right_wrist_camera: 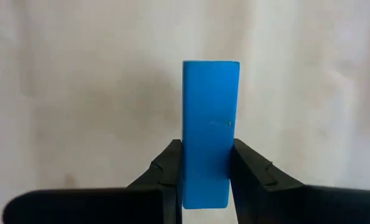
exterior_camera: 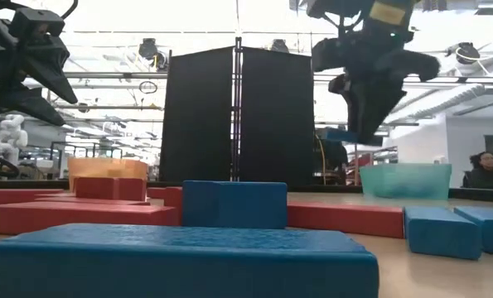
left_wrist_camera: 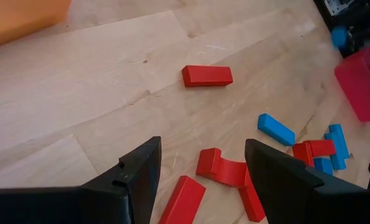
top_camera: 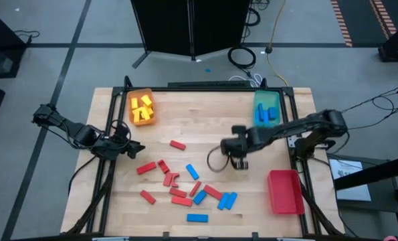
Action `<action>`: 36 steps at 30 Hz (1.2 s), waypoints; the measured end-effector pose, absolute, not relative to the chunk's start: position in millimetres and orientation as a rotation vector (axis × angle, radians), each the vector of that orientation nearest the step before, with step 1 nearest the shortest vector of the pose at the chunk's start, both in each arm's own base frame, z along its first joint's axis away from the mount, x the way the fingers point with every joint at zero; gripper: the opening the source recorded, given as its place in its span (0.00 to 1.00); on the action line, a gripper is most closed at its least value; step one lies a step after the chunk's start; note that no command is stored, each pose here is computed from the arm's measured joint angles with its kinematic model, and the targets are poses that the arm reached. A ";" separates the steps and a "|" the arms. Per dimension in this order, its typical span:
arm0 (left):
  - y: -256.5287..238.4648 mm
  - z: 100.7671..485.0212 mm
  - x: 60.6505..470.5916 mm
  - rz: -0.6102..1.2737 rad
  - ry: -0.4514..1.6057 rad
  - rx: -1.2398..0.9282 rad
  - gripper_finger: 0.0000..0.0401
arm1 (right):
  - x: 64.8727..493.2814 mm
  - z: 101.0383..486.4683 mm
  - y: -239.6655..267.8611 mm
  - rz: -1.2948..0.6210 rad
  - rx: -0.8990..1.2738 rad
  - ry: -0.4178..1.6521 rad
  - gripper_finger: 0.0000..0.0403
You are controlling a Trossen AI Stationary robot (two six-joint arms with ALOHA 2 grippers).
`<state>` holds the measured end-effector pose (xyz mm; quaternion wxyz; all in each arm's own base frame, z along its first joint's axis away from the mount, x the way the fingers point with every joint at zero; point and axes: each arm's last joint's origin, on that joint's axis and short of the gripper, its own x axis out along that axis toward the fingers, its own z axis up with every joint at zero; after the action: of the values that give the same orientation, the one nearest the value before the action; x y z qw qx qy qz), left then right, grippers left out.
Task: Sort blocks
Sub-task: Put the blue block into the blue bin
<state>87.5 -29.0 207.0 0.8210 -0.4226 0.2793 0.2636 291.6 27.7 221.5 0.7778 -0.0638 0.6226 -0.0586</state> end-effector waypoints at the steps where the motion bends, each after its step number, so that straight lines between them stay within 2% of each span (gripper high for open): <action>1: -29.0 207.0 87.5 0.561 0.594 -0.900 0.57 | 287.9 226.3 19.1 -0.159 -0.130 1.350 0.15; 6: -28.6 207.2 87.5 0.570 0.581 -0.895 0.57 | 268.7 245.7 -27.1 -0.299 -0.081 1.371 0.15; 19: -28.2 207.4 87.6 0.579 0.569 -0.897 0.57 | 212.1 271.3 -126.2 -0.655 0.206 1.335 0.15; 29: -28.1 207.4 87.6 0.579 0.568 -0.887 0.57 | 176.3 271.4 -171.8 -0.861 0.390 1.316 0.15; 36: -28.1 207.4 87.6 0.579 0.568 -0.886 0.57 | 164.4 269.1 -184.1 -0.949 0.499 1.269 0.15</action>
<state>87.6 -28.1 207.4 0.8249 -0.4170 0.2674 0.2723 164.4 -184.1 269.1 0.6745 0.2217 0.5639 -0.4219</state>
